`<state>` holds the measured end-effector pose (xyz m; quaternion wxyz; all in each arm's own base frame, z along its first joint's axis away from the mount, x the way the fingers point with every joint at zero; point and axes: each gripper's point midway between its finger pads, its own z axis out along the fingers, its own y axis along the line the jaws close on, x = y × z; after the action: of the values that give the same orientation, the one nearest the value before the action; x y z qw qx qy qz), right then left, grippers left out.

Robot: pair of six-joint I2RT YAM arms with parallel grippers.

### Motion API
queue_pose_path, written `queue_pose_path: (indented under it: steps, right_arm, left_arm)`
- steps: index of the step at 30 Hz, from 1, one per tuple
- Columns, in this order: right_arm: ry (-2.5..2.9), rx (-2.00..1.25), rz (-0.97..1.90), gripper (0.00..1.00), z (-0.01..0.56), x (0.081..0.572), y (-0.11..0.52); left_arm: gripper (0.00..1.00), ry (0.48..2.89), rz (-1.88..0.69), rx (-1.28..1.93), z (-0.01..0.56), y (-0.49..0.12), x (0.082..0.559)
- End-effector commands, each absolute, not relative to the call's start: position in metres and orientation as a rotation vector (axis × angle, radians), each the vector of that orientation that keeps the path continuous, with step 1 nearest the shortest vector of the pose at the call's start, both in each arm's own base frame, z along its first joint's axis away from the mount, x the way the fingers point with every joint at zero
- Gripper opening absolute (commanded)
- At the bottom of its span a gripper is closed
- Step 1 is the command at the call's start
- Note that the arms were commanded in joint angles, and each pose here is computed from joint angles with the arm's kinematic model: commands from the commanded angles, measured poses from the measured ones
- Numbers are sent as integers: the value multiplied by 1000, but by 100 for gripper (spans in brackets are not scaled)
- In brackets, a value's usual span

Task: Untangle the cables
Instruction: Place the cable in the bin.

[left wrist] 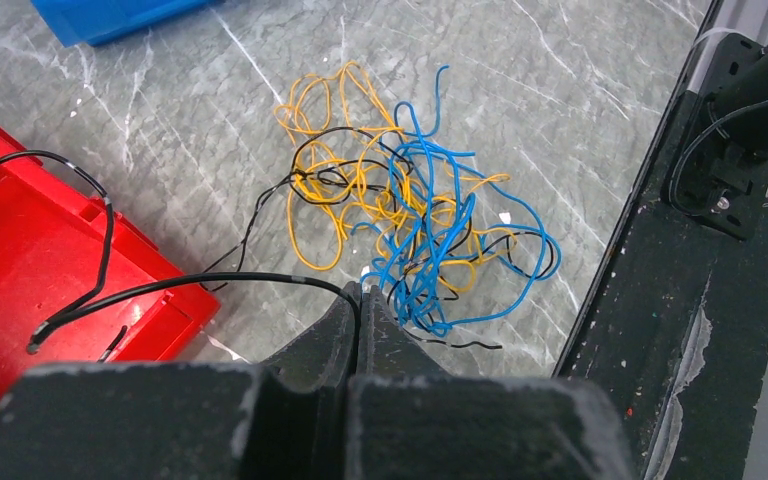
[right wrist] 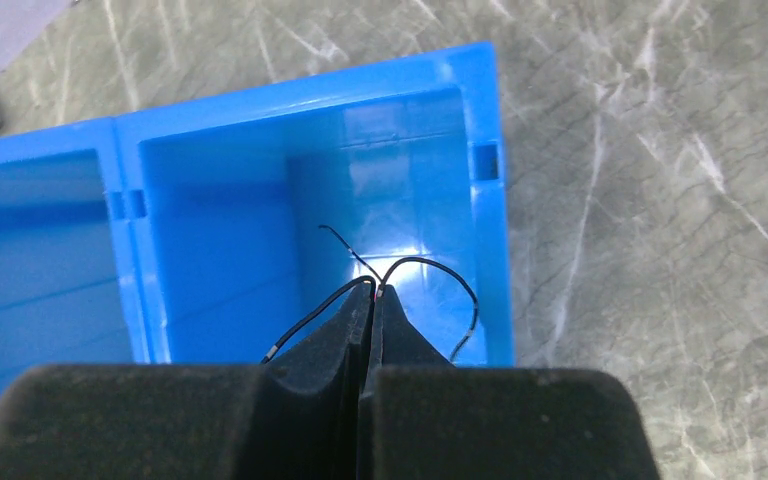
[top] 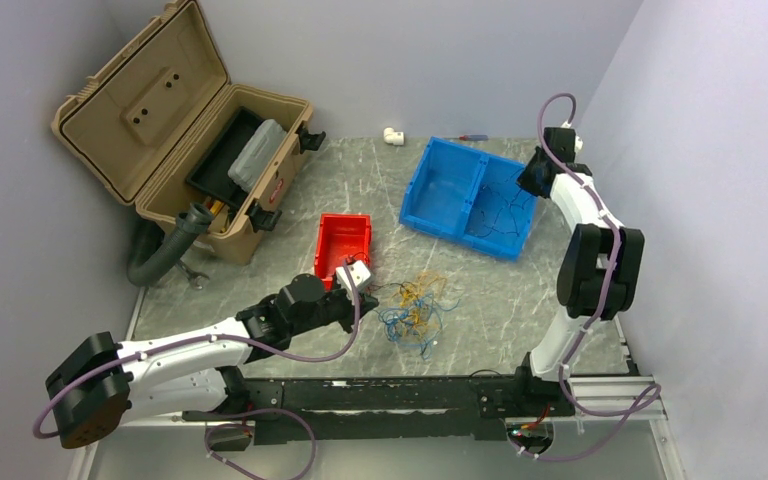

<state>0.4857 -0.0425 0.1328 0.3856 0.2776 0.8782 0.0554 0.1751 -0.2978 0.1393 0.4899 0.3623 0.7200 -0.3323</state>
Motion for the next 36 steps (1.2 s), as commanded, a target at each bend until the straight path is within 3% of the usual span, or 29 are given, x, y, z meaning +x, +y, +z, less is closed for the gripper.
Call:
queue_pose_path:
  steps: [1, 10, 14, 18, 27, 36]
  right_arm:
    - [2196, 718, 10, 0, 128, 494, -57]
    - [2234, 655, -96, 1, 117, 494, -50]
    - [2211, 619, -45, 26, 137, 494, -42]
    - [2169, 592, -19, 44, 167, 490, -36]
    - [2103, 508, 103, 62, 208, 454, -7]
    - [2114, 183, 407, 88, 207, 378, 81]
  left_arm:
    - [0, 1693, -838, 886, 152, -304, 175]
    - [0, 1693, -834, 885, 151, -304, 176]
    - [0, 1696, -833, 890, 151, -305, 176]
    - [0, 1694, -837, 891, 150, -305, 176]
    - [0, 1688, -847, 911, 149, -308, 174]
    - [0, 1675, -879, 941, 147, -313, 169]
